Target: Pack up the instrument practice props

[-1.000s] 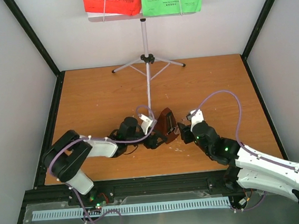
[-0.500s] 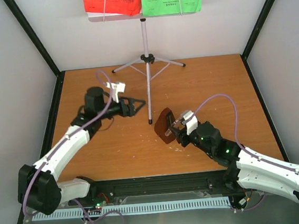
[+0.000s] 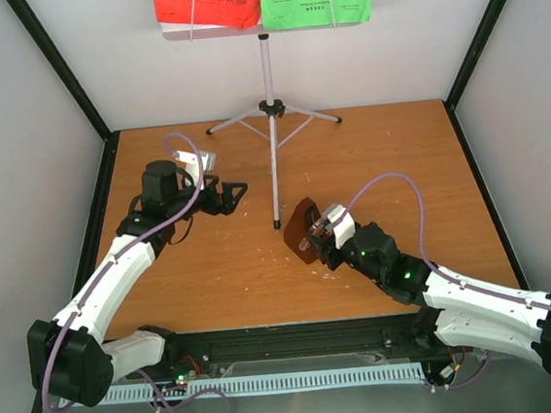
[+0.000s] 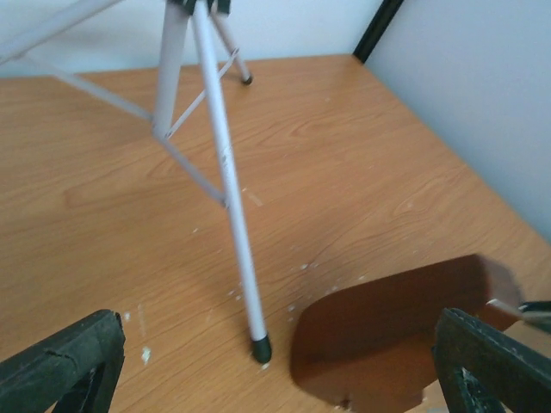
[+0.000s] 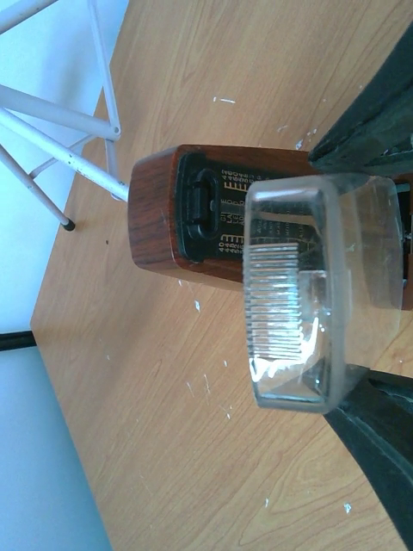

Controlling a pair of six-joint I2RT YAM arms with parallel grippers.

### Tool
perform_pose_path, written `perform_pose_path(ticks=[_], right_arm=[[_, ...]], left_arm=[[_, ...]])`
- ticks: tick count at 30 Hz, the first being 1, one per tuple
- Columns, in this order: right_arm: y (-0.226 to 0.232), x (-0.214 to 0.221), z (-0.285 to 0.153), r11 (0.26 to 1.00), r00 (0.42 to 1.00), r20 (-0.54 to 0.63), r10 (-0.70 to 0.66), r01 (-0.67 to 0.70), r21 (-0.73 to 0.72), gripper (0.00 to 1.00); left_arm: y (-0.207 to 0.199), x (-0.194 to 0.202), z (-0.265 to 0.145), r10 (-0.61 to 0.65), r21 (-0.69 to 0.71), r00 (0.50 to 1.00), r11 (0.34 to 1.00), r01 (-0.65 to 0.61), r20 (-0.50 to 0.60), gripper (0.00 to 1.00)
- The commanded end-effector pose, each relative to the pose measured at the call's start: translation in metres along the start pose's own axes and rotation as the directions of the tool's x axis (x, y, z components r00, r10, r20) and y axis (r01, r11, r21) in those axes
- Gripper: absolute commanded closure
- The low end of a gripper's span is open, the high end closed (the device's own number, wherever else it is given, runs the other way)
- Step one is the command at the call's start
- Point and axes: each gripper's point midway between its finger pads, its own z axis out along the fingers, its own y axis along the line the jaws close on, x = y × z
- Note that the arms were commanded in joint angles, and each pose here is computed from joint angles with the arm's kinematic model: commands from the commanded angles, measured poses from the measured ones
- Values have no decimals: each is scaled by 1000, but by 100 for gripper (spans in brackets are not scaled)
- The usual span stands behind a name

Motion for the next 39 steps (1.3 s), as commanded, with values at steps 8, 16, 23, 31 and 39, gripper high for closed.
perform_pose_path(ticks=[8,16,23,31,39], right_arm=[[-4,-2,-5,1000,1000,18,-19,19,15,49],[-9,3,-11,999,1000,4,-23,23,31,49],[-9,10,-7,1000,1000,8,-11,10,18,49],[-15,14,-3,999,1000,9,-26,26,32,49],[-15,3,-4,999,999,44,-18,17,27,49]], left_arm=[[15,-9,-14,142,-118,986,984,-131,90,2],[15,-8,-14,146,-121,985,984,-135,89,2],[15,-6,-13,145,-114,986,984,-136,84,2],[15,-6,-13,152,-116,985,983,-142,83,2],[16,-4,-12,151,-118,985,983,-141,79,1]])
